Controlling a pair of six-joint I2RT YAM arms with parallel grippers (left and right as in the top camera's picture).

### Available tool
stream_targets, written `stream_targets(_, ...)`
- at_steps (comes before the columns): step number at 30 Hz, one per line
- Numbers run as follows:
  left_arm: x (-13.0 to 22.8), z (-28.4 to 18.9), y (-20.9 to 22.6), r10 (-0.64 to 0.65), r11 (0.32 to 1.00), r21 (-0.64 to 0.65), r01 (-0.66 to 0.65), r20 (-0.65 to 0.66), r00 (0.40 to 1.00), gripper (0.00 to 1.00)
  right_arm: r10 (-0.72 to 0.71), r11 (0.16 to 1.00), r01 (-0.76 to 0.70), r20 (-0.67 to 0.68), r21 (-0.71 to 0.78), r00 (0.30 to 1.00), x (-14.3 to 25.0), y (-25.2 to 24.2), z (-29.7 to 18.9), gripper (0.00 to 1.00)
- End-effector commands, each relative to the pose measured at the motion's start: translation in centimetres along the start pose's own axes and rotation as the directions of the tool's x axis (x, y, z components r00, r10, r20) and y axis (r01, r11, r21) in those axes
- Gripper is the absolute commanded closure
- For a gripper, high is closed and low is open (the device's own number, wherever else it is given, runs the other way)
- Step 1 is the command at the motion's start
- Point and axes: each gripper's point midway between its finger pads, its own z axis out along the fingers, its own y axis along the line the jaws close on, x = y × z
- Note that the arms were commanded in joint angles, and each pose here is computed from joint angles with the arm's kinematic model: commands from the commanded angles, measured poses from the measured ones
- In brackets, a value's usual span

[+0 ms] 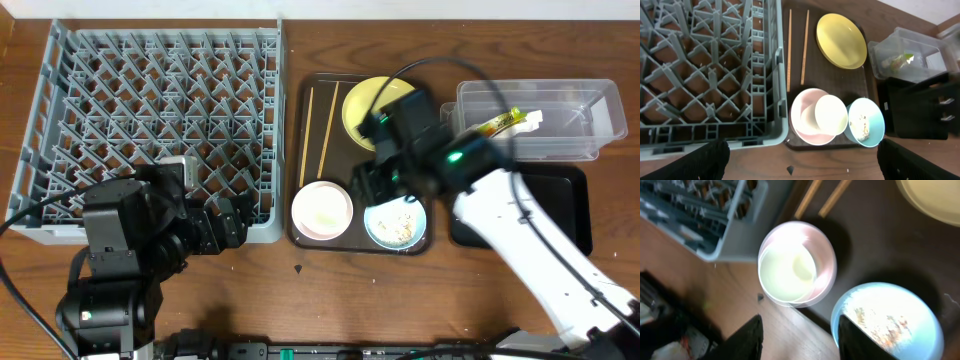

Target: Sort waste into correct bins and load items into the dishwasher

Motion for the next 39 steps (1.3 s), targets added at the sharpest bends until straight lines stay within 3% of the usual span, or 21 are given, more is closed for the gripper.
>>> stream_targets(1,-0.6,-0.6,-0.4,-0.043,0.999,0.005,0.043,0.018,0.999,0.05,0.018,0.998,-0.017,-0.011,0.066,1.0,1.8,-1.0,2.9,0.55)
stream_targets(6,-0.3,-0.6,-1.2,-0.046,0.998,0.051,0.046,0.0,0.999,0.05,0.007,0.998,-0.009,0.032,0.057,0.999,2.3,-1.9,6.4,0.6)
stream_targets(12,-0.2,-0.6,-1.3,-0.046,0.997,0.057,0.046,-0.002,0.999,0.05,0.037,0.997,-0.036,-0.013,0.063,0.999,3.4,-2.8,9.4,0.67)
stream_targets(16,-0.2,-0.6,-1.3,-0.046,0.997,0.057,0.046,-0.002,0.999,0.05,0.043,0.997,-0.04,-0.037,0.068,0.998,3.7,-3.2,10.8,0.77)
stream_targets(17,-0.2,-0.6,-1.3,-0.046,0.997,0.057,0.046,-0.002,0.999,0.05,0.044,0.997,-0.041,-0.038,0.069,0.998,3.7,-3.3,10.9,0.87)
stream_targets(21,-0.2,-0.6,-1.3,-0.046,0.997,0.057,0.046,-0.002,0.999,0.05,0.045,0.997,-0.044,-0.013,0.063,0.999,2.9,-3.1,9.6,0.99)
stream_targets(28,-1.0,-0.7,-2.4,-0.034,0.993,0.117,0.031,0.022,0.999,0.05,0.069,0.996,-0.076,0.126,0.051,0.99,-0.6,-3.7,2.2,0.99)
stream_targets(31,-1.9,-1.1,-4.2,-0.054,0.975,0.217,0.044,0.043,0.998,0.05,0.014,0.995,0.006,0.2,-0.102,0.98,-2.1,-2.0,-1.2,0.99)
stream_targets(35,-3.2,-1.9,-7.5,-0.067,0.913,0.406,0.042,0.046,0.997,0.05,-0.128,0.852,0.279,0.339,-0.444,0.932,-3.0,3.3,-6.4,0.99)
stream_targets(39,-4.1,-3.1,-10.4,-0.046,0.821,0.57,0.021,0.029,0.998,0.05,-0.156,0.644,0.426,0.435,-0.635,0.887,-2.9,6.5,-10.5,0.99)
